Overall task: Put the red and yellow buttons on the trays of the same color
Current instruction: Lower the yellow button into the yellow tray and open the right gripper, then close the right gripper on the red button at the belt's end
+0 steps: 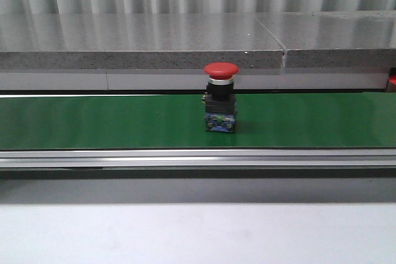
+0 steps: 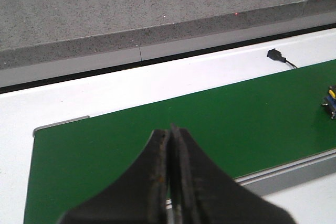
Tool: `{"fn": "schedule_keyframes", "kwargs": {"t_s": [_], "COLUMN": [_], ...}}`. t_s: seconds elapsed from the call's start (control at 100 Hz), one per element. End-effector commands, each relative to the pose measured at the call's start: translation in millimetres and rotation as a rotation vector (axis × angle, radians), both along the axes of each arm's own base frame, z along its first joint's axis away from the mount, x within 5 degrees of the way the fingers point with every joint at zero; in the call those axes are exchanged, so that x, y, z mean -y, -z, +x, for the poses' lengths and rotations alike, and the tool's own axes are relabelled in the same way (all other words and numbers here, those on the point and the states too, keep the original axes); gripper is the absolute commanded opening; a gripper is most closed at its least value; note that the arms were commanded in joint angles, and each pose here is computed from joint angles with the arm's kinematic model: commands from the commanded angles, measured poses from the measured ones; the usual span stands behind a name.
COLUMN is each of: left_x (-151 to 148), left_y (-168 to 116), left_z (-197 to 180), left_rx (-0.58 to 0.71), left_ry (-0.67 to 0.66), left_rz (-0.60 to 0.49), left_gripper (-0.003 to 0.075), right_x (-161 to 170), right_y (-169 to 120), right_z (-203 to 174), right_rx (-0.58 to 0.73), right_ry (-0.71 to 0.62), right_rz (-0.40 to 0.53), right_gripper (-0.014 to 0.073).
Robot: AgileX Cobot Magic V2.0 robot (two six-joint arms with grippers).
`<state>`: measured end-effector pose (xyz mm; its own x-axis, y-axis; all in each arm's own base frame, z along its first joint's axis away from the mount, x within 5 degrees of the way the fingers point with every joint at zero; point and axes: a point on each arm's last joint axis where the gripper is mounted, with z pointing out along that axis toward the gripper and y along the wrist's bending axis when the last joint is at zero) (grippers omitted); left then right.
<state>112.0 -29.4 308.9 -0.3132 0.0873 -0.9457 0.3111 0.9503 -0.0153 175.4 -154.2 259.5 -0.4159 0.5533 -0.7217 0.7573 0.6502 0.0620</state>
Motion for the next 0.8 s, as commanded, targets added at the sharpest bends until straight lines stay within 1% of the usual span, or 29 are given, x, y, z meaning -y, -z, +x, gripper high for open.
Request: {"fn": "schedule_keyframes", "kwargs": {"t_s": [0.0,0.1,0.22,0.32,0.43,0.57,0.66,0.79], "left_x": [-1,-1,-1,-1,-1,-1,-1,-1], "left_y": [-14,-14,-14,-14,-14,-14,-14,-14], "left_z": [2,2,2,2,2,2,2,2], "left_rx": [0.070,0.070,0.070,0.070,0.070,0.070,0.070,0.070], "left_ry": [-0.022,-0.022,-0.022,-0.022,-0.022,-0.022,-0.022,-0.022], "left_rz": [-0.039,-0.039,-0.039,-0.039,-0.039,-0.039,-0.039,-0.039], "left_gripper": [-0.0020,-0.0020,-0.0020,-0.0020,-0.0020,-0.0020,-0.0020,-0.0020], "right_x": [-15,-41,-80,-110,-141,-169,-181,-193], "right_y": [-25,-38,-47,-47,-45,-45,-45,-45], "right_z": [4,10,19,26,29,30,28,26], "right_rx": [0.101,0.128,0.142,0.123,0.111,0.129,0.133,0.137], "right_ry": [-0.066,-0.201,-0.425,-0.594,-0.749,-0.888,-0.944,-0.996], "right_rz": [-0.071,-0.117,-0.169,-0.178,-0.170,-0.165,-0.161,-0.144], "right_gripper": [0.0449,0.0449,0.0449,0.0451,0.0484,0.0556,0.0599,0.0615]}}
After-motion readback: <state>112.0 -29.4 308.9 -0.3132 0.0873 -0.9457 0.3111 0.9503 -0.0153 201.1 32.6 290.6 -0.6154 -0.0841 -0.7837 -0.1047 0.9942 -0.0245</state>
